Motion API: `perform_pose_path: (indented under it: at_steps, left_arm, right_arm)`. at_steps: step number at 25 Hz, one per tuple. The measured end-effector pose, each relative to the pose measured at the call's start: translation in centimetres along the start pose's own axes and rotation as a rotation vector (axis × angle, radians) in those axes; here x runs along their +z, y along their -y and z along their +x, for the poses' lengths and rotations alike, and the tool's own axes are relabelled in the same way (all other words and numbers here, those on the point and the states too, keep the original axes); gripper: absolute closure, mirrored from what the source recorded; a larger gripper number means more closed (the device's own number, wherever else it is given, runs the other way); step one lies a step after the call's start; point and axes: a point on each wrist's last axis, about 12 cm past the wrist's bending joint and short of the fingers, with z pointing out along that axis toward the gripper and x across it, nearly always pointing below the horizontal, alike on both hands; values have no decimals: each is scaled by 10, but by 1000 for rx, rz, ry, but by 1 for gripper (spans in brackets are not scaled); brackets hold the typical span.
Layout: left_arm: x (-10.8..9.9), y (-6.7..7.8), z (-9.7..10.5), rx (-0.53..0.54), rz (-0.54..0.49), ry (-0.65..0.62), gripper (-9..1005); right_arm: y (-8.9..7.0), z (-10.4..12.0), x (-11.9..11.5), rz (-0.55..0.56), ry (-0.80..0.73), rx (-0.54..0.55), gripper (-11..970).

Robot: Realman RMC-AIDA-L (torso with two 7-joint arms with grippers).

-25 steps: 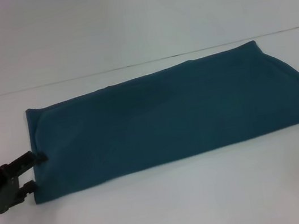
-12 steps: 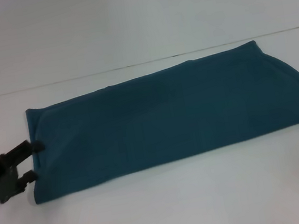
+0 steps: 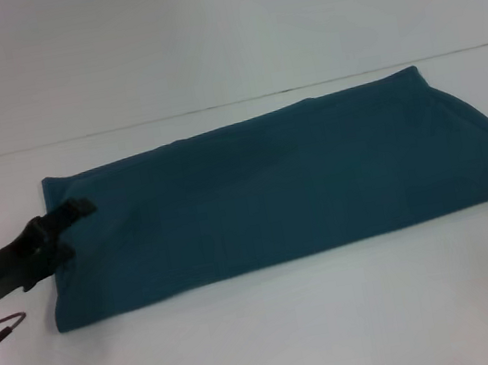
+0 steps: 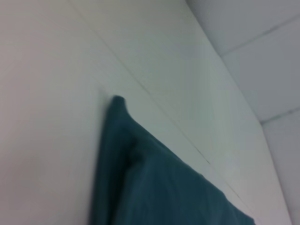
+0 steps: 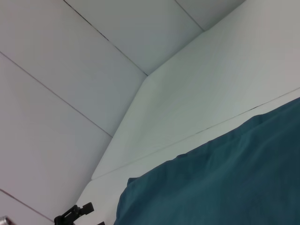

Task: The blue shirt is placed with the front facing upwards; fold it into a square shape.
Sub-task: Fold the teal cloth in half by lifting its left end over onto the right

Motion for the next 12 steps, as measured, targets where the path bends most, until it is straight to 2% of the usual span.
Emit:
perform_pose_path:
  at_steps: [5,12]
  left_arm:
    - [5,4,4,7,20,-30,48]
    - [8,-1,1,41,-47,-3,48]
  right_arm:
    - [0,0,0,0,0,6,75]
    - [1,1,1,-3,0,14,76]
